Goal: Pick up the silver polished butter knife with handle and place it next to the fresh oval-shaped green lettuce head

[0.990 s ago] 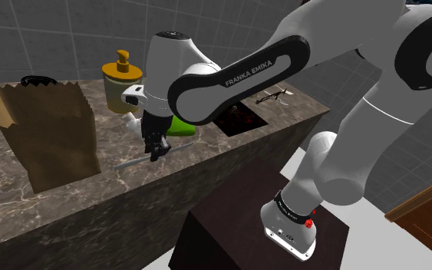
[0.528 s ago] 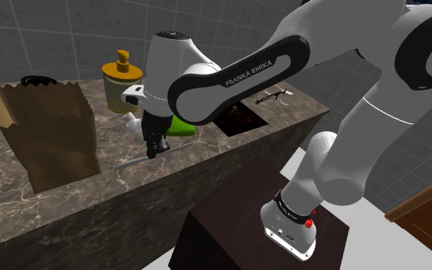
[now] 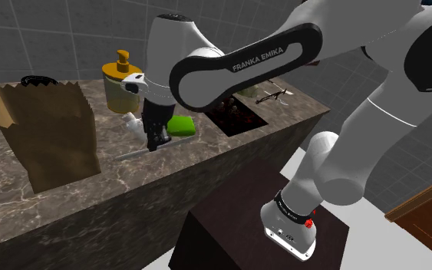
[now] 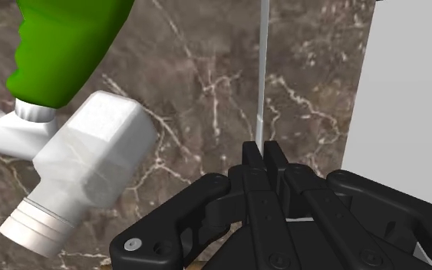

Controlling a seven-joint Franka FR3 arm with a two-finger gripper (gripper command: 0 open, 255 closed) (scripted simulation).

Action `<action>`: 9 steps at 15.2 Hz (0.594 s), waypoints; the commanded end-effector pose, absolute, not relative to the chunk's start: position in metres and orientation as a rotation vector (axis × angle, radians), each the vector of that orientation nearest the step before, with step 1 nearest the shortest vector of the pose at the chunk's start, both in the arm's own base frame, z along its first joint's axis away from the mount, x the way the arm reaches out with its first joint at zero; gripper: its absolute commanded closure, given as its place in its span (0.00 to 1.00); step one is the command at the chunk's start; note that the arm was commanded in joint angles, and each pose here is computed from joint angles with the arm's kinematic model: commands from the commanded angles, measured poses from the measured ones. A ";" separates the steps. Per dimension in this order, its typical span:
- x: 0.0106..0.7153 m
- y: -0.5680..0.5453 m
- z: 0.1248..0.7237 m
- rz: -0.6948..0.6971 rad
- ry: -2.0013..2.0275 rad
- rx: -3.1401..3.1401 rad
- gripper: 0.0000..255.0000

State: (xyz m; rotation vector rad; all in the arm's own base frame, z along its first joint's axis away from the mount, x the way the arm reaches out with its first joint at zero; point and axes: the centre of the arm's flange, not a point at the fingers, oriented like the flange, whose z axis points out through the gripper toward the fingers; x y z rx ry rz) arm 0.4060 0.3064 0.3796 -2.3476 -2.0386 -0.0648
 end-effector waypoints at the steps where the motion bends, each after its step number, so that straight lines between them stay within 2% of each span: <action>1: 0.405 0.307 0.390 -0.064 -2.039 -2.347 1.00; 9: 0.405 0.307 0.433 -0.064 -2.039 -2.347 1.00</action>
